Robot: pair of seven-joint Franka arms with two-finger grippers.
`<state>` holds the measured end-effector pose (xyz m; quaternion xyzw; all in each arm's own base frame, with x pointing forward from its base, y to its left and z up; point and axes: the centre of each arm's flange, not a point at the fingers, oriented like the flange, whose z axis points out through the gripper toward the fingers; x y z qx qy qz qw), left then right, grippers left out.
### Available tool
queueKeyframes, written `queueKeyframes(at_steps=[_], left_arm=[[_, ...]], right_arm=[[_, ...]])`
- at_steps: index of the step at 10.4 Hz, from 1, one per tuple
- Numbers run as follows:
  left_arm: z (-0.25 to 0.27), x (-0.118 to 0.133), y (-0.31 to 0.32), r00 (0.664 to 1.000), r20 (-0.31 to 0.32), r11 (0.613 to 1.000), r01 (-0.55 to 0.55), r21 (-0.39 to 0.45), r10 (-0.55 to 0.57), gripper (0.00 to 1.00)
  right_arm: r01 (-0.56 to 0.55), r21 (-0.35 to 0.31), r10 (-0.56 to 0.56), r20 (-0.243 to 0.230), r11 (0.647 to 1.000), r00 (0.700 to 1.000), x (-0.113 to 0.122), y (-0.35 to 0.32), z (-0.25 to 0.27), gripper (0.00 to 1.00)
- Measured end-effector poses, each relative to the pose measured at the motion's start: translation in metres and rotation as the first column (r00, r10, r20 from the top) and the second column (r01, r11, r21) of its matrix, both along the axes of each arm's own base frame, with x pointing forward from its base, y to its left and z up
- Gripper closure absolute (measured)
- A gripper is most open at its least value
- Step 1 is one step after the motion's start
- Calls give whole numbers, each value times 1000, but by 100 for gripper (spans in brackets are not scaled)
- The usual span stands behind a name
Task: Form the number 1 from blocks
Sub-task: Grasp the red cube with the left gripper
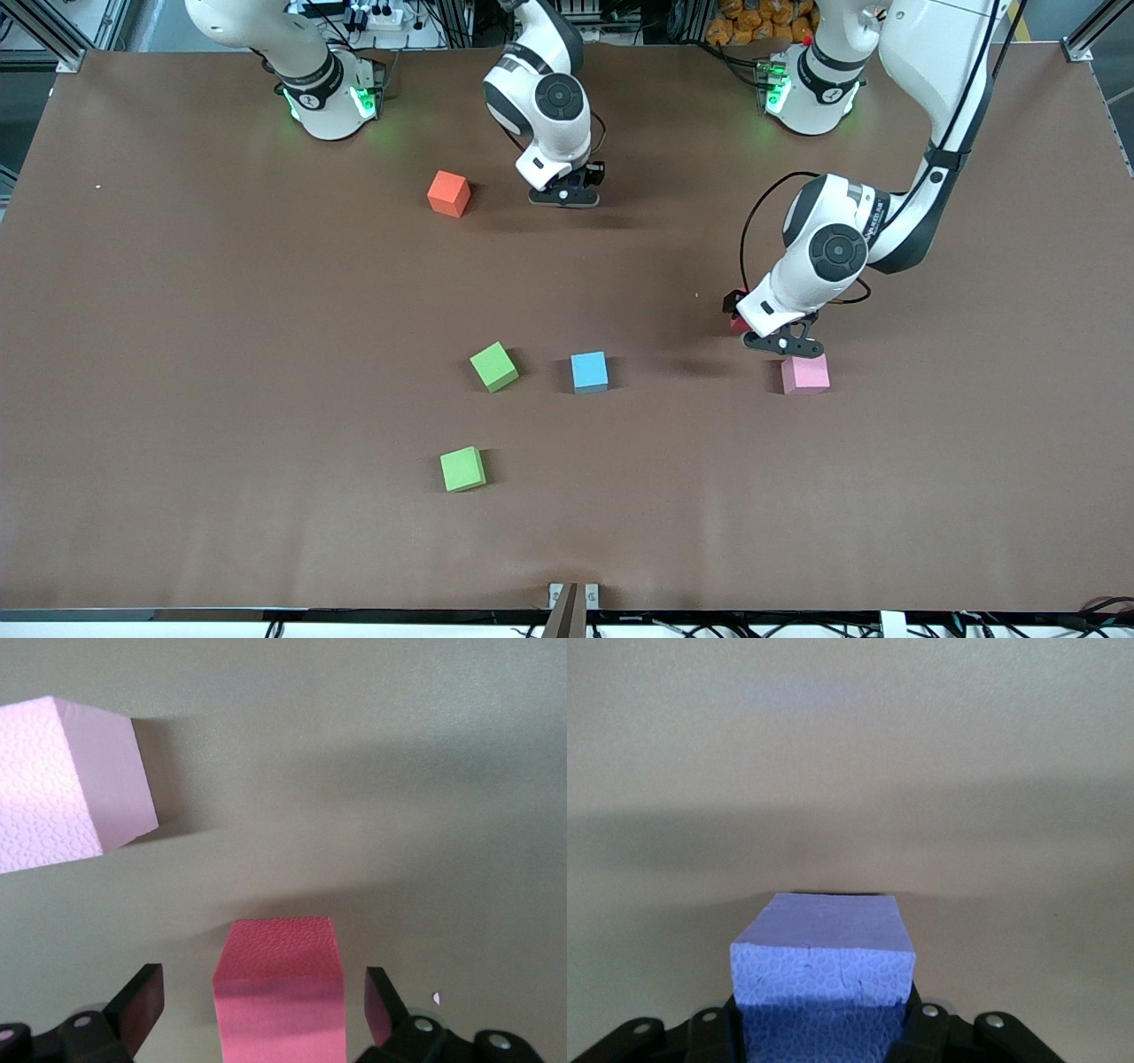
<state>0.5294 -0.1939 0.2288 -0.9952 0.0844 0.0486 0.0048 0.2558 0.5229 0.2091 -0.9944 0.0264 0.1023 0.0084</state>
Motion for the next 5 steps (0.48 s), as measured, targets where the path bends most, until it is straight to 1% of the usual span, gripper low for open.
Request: queueKeyframes(at_steps=[2, 4, 5], left_arm=[[-7, -6, 2, 1000, -19, 1000, -7, 0, 7, 0], [-14, -10, 2, 998, -45, 999, -39, -16, 38, 1], [-16, -11, 2, 998, -49, 999, -43, -18, 42, 11]], right_arm=[[0, 4, 0, 7, 1000, 1000, -3, 0, -4, 39], [-2, 10, 2, 20, 1000, 1000, -9, -2, -11, 39], [0, 12, 0, 22, 1000, 1000, -9, -2, -11, 39]])
